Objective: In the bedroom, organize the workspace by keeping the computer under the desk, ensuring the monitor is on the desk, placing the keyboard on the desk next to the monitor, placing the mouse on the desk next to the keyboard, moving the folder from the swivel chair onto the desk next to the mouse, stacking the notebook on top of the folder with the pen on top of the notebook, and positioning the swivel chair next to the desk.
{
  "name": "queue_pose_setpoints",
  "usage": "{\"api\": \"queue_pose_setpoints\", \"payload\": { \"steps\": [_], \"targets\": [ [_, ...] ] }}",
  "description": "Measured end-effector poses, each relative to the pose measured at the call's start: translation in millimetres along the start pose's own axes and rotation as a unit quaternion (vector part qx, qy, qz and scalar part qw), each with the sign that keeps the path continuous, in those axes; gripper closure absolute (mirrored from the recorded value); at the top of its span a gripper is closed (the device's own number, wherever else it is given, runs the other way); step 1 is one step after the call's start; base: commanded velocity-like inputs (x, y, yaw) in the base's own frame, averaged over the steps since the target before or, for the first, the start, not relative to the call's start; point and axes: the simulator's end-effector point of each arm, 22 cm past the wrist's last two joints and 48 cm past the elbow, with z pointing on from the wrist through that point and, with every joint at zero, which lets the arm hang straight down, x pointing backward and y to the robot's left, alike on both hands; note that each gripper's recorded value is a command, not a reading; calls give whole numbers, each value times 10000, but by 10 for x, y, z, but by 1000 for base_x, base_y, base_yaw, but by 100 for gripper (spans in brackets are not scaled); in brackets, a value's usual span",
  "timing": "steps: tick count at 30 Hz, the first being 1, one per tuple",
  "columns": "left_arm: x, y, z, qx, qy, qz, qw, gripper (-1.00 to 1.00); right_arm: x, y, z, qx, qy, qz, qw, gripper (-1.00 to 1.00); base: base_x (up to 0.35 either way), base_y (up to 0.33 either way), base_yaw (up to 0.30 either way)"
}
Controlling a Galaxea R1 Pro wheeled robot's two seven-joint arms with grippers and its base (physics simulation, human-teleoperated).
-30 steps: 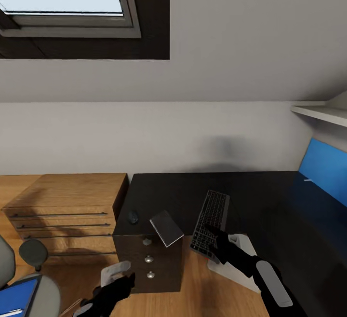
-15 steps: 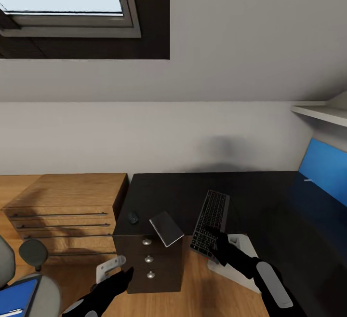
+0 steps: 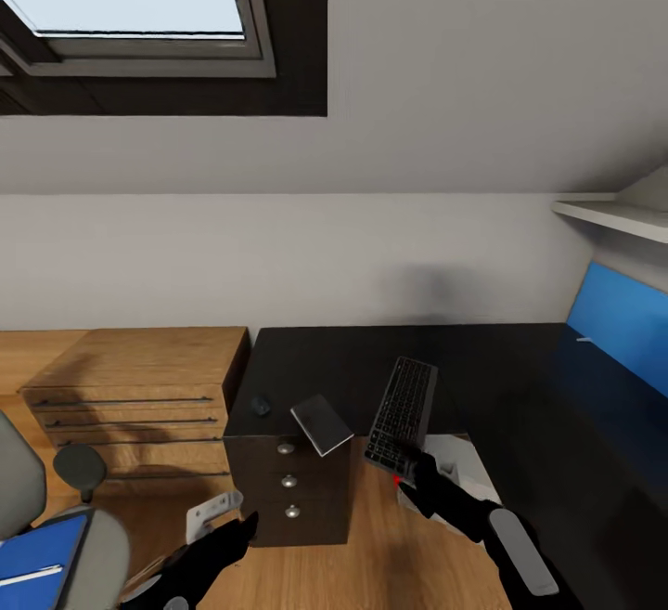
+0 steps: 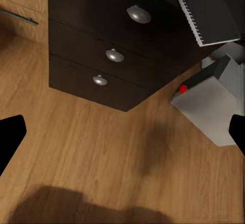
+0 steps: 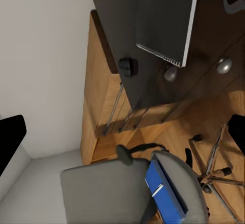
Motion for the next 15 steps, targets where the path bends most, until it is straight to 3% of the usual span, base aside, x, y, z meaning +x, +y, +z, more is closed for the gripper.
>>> {"api": "queue_pose_setpoints", "payload": {
  "steps": [4,15],
  "targets": [
    [125,-58,30,27,128,-7,9999,-100,71,-26,58,-33,-40,122,9999,-100,0,0,0],
    [153,-112,33,59,152,-65,9998,-100,89,-100,14,87,120,197,9997,-100,0,0,0]
  ]
}}
